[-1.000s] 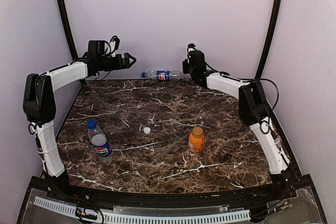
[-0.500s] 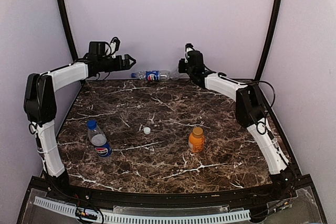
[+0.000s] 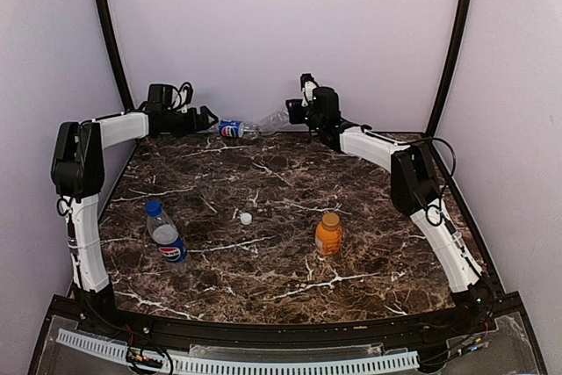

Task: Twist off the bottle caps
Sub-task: Move the plastic bottle to the corner of the board.

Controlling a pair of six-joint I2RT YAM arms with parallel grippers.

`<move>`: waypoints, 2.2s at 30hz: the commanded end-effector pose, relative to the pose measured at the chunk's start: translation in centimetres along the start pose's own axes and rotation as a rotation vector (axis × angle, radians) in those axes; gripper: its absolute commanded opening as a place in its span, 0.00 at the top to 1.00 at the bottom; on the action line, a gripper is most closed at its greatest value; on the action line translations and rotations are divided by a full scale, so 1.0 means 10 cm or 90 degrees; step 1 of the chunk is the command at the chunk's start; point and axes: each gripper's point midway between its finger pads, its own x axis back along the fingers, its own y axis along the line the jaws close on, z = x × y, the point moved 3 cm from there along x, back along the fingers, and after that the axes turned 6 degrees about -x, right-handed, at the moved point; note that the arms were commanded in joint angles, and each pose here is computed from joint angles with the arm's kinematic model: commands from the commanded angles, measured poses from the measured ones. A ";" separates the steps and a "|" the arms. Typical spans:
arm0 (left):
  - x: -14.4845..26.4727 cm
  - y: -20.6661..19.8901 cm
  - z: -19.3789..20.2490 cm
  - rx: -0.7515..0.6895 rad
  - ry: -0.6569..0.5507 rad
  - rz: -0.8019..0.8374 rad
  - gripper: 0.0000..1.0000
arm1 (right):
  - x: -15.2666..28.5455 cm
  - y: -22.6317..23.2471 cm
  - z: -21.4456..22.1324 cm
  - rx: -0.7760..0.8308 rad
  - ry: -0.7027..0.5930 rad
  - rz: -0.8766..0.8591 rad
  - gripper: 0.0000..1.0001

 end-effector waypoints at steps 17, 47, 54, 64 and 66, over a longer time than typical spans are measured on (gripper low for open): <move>-0.71 0.67 0.23 0.297 0.007 0.140 0.11 | -0.08 0.26 -0.02 -0.015 -0.043 -0.089 1.00; -0.84 0.80 0.34 0.408 -0.013 0.132 0.12 | 0.04 0.32 -0.19 -0.069 -0.041 -0.096 1.00; -0.94 0.86 0.32 0.449 -0.030 0.137 0.12 | -0.02 0.22 -0.22 -0.116 -0.065 -0.045 1.00; -1.12 0.89 0.33 0.484 -0.039 0.146 0.13 | -0.10 0.18 -0.08 -0.172 -0.065 -0.052 1.00; -1.16 0.88 0.34 0.493 -0.041 0.149 0.13 | -0.11 0.17 -0.04 -0.188 -0.064 -0.054 1.00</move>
